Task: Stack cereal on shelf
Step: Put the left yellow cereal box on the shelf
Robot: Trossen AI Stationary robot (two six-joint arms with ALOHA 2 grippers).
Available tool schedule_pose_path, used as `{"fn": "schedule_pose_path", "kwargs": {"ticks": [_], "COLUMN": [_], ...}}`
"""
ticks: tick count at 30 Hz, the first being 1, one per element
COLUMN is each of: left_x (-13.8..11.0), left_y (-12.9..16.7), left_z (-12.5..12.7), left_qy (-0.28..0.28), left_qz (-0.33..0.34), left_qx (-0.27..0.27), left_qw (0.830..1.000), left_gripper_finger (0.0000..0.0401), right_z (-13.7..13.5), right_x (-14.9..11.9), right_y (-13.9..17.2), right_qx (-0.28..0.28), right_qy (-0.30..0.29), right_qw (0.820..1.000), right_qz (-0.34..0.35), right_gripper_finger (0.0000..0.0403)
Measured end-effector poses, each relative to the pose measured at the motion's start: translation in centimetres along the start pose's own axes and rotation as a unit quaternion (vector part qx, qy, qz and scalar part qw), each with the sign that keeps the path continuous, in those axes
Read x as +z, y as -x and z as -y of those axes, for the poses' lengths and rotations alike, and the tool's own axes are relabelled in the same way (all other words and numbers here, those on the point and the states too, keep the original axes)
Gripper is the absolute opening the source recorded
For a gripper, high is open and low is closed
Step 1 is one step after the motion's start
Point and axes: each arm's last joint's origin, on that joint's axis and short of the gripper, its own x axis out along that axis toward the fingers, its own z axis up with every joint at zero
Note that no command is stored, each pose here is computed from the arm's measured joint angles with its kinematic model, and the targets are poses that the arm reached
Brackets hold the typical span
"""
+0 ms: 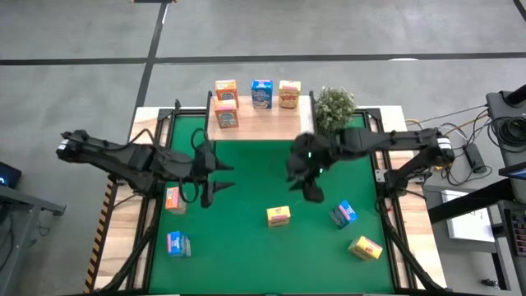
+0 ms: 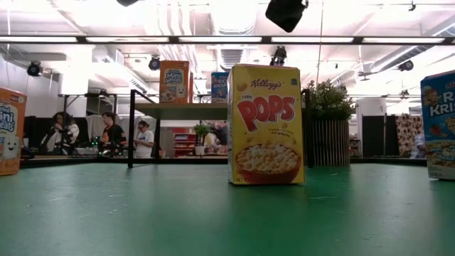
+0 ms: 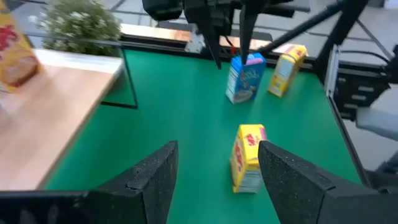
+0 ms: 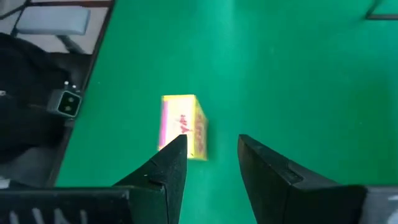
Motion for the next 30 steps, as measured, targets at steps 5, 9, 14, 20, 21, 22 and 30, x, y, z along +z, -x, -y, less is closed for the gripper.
{"fn": "schedule_pose_path", "kwargs": {"ticks": [5, 9, 14, 20, 21, 22, 30], "left_x": [-0.6, -0.9, -1.2, -1.6, -1.7, -1.7, -1.8], "left_y": [-1.2, -2.2, -3.2, -4.0, -4.0, -4.1, -4.2], "left_z": [1.2, 1.8, 2.4, 2.9, 3.0, 3.1, 3.2], "left_qy": [-0.015, -0.021, -0.026, -0.035, -0.036, -0.037, -0.052], "left_qz": [-0.021, -0.031, -0.039, -0.048, -0.049, -0.051, -0.053], "left_qx": [-0.012, -0.014, -0.015, -0.018, -0.018, -0.019, -0.021], "left_qw": [1.0, 0.999, 0.999, 0.998, 0.998, 0.998, 0.997], "left_gripper_finger": [0.0206, 0.0206, 0.0206, 0.0206, 0.0206, 0.0206, 0.0206], "right_z": [-3.0, -5.2, -7.0, -7.5, -7.5, -7.4, -6.8], "right_x": [-1.1, -1.7, -2.1, -2.7, -2.8, -2.9, -3.8], "right_y": [-3.2, -4.9, -6.2, -7.3, -7.6, -7.9, -11.0], "right_qx": [-0.059, -0.088, -0.067, -0.084, -0.091, -0.099, -0.135], "right_qy": [0.032, 0.055, 0.057, 0.06, 0.058, 0.054, 0.047], "right_qw": [0.997, 0.994, 0.996, 0.994, 0.993, 0.993, 0.99], "right_qz": [-0.023, -0.016, 0.01, 0.039, 0.04, 0.04, 0.011], "right_gripper_finger": [0.0132, 0.0132, 0.0132, 0.0156, 0.0165, 0.0176, 0.0271]}}
